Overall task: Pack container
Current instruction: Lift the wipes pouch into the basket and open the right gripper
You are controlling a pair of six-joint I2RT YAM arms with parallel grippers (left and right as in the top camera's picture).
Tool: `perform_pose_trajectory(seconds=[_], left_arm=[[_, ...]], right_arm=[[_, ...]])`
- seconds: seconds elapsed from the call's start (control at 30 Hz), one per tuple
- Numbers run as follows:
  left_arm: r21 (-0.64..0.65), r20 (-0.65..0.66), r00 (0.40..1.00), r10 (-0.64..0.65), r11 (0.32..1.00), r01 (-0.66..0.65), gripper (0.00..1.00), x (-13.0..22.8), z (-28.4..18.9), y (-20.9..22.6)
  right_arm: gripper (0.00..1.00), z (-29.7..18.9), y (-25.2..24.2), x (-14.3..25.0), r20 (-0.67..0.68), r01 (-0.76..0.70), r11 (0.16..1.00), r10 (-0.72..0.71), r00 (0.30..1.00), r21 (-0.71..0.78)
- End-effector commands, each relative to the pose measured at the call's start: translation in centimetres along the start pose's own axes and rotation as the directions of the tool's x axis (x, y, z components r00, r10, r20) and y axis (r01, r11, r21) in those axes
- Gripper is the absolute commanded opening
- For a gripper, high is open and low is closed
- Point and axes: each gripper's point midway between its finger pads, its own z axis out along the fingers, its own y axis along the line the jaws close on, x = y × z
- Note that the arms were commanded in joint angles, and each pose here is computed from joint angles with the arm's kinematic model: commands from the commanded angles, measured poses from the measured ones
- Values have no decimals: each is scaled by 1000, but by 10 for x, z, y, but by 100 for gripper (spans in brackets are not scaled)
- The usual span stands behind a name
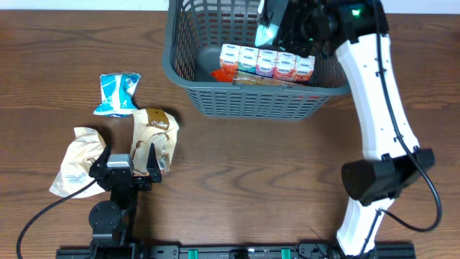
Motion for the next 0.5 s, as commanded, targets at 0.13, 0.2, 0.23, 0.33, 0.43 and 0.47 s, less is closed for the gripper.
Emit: perform_pose_trajectory(seconds=[0.13, 0.2, 0.23, 0.33, 0.43, 0.47], left_arm=[[36, -50, 999, -4, 999, 6, 99, 15, 0, -6], [36, -50, 999, -4, 999, 6, 99, 15, 0, -6], [36, -50, 999, -4, 999, 6, 99, 15, 0, -6], [36, -50, 999, -4, 999, 6, 99, 15, 0, -6], [36, -50, 999, -4, 999, 6, 99, 15, 0, -6], [36, -50, 999, -4, 999, 6, 99, 15, 0, -6]], right_arm=[[1, 55, 25, 30, -103, -39, 986, 22, 994, -164], [1, 62, 30, 35, -121, -49, 981, 27, 992, -188], [2, 67, 32, 38, -129, -54, 979, 28, 991, -198], [14, 70, 32, 38, -130, -53, 978, 27, 991, -200], [26, 70, 31, 38, -131, -52, 979, 27, 991, -196], [36, 70, 32, 38, -132, -53, 979, 27, 991, -197]])
